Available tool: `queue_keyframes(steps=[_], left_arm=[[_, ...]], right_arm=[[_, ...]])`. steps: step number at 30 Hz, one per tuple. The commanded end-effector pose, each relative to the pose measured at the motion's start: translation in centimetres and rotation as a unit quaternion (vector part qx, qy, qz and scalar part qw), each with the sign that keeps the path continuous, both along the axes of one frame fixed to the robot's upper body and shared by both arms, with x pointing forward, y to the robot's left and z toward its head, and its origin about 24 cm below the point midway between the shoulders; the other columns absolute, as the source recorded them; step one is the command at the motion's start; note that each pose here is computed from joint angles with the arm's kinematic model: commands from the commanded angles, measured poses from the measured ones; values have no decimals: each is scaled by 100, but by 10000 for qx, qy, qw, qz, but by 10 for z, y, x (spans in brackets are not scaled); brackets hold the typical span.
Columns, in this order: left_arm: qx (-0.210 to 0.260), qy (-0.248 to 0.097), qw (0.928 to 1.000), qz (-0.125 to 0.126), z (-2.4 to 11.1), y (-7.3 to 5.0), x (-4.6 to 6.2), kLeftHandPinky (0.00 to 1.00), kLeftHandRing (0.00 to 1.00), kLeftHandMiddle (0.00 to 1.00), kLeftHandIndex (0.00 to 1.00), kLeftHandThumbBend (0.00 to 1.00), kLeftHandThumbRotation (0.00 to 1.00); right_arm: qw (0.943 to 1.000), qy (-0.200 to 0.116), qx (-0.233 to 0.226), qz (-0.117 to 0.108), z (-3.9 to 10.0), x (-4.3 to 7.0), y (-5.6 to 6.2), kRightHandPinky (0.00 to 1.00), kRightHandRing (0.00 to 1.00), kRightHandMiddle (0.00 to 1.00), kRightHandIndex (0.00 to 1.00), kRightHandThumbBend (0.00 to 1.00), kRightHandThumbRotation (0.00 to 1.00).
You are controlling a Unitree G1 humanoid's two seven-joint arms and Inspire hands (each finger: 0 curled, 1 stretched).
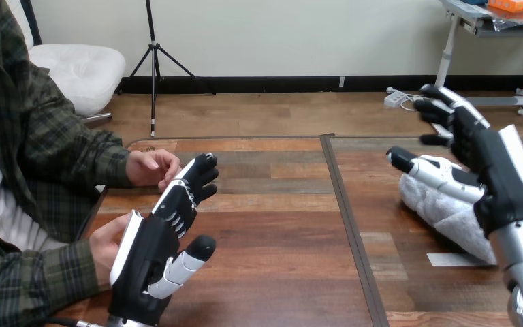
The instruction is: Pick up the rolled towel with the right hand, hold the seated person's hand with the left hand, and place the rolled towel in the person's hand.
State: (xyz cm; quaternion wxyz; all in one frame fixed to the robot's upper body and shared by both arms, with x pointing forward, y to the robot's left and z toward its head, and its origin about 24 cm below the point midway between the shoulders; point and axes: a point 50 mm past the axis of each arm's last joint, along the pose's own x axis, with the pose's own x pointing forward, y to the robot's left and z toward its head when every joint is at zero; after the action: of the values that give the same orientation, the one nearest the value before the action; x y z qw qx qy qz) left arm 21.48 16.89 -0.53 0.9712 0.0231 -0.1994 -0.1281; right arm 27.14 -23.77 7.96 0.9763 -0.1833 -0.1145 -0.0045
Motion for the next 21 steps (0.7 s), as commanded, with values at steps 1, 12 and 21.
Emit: queue_keyframes(steps=[1, 12, 21], left_arm=[[3, -461, 9989, -96, 17, -9, 18, 88, 91, 92, 89, 100, 78], [-57, -478, 9987, -148, 19, -13, 19, 88, 91, 92, 89, 100, 77], [-91, -494, 9986, -178, 20, -15, 19, 88, 91, 92, 89, 100, 76]], right_arm=[[9934, -1034, -447, -192, 74, 18, 5, 86, 90, 87, 90, 100, 40], [9907, -586, -1089, -566, 94, 32, -5, 94, 94, 91, 95, 100, 44], [9908, 183, -1235, -522, 106, 48, -15, 95, 97, 96, 99, 100, 41]])
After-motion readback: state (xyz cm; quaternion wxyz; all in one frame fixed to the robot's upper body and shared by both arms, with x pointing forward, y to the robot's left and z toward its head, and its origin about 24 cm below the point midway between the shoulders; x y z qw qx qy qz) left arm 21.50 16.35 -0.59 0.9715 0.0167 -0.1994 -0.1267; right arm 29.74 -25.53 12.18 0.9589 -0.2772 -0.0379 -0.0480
